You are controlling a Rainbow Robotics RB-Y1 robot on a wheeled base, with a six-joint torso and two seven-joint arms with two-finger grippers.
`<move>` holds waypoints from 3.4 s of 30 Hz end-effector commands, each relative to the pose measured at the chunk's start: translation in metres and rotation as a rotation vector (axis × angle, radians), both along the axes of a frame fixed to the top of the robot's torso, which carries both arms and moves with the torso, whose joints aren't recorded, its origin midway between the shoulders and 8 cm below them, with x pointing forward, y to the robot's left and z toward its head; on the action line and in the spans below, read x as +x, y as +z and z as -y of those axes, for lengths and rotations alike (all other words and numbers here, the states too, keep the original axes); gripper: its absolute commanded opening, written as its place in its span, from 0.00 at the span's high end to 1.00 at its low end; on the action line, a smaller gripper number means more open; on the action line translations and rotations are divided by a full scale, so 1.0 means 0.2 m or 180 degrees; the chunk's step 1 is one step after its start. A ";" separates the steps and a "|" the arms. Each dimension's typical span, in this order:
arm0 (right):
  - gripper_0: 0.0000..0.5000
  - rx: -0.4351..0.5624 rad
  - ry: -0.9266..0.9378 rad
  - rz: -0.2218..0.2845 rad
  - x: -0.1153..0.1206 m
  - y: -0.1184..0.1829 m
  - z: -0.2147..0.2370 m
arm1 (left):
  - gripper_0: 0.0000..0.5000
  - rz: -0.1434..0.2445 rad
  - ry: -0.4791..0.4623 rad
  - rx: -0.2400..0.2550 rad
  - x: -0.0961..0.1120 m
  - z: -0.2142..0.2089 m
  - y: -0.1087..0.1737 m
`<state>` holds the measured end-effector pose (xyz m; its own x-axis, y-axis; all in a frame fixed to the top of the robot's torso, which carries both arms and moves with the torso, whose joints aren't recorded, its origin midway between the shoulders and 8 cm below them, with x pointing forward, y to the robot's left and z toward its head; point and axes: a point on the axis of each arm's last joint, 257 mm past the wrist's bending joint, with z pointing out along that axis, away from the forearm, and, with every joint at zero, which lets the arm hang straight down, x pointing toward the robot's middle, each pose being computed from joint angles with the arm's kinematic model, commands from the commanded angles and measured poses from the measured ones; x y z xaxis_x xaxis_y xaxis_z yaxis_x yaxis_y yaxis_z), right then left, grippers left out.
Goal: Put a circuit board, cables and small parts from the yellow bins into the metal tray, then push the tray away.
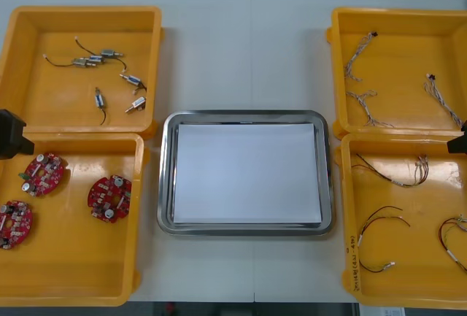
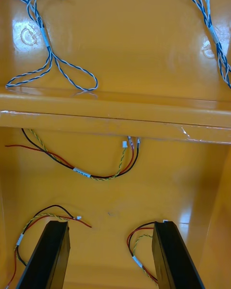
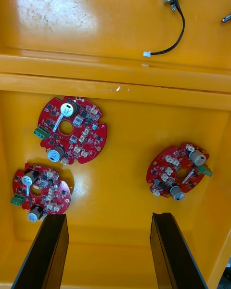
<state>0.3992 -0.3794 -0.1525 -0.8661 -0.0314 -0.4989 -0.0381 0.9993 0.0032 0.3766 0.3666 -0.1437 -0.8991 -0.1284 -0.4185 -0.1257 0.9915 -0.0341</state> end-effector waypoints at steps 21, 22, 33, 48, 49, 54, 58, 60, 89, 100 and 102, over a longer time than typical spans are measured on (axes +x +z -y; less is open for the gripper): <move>0.00 -0.0113 -0.0160 0.0053 -0.02 0.06 0.11 | 0.00 0.0051 -0.0270 0.0261 -0.02 -0.06 0.06; 0.00 -0.0113 -0.0160 0.0053 -0.02 0.06 0.11 | 0.00 0.0051 -0.0270 0.0261 -0.02 -0.06 0.06; 0.00 -0.0184 -0.0144 0.0144 -0.02 0.12 0.12 | 0.00 -0.0032 -0.0226 0.0163 -0.03 -0.04 0.00; 0.00 -0.0246 -0.0320 -0.0235 -0.23 -0.12 0.23 | 0.00 0.0217 0.0132 0.0116 0.02 -0.14 0.12; 0.00 -0.0261 -0.0334 -0.0278 -0.26 -0.14 0.24 | 0.00 0.0237 0.0192 0.0111 0.03 -0.16 0.13; 0.00 -0.0272 -0.0396 -0.0327 -0.30 -0.19 0.27 | 0.00 0.0306 0.0519 0.0142 0.04 -0.23 0.15; 0.00 -0.0253 -0.0381 -0.0392 -0.34 -0.24 0.27 | 0.00 0.0213 0.0750 0.0056 0.04 -0.28 0.11; 0.00 -0.0239 -0.0377 -0.0390 -0.35 -0.26 0.27 | 0.00 0.0196 0.0825 0.0023 0.04 -0.31 0.11; 0.00 -0.0341 0.0208 -0.0247 -0.43 -0.60 0.20 | 0.00 0.0490 0.2469 -0.0746 0.00 -0.50 0.04; 0.00 -0.0584 0.0715 -0.0214 -0.51 -0.70 0.21 | 0.00 0.0795 0.3109 -0.1083 0.03 -0.48 -0.08; 0.00 -0.0586 0.0738 -0.0228 -0.53 -0.72 0.21 | 0.00 0.0832 0.3148 -0.1077 0.03 -0.48 -0.10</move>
<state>0.3056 -0.4257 -0.2920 -0.8659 -0.2490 -0.4339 -0.2075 0.9680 -0.1413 0.3897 0.4623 -0.1566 -0.2570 -0.8931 -0.3692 -0.8116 0.4069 -0.4193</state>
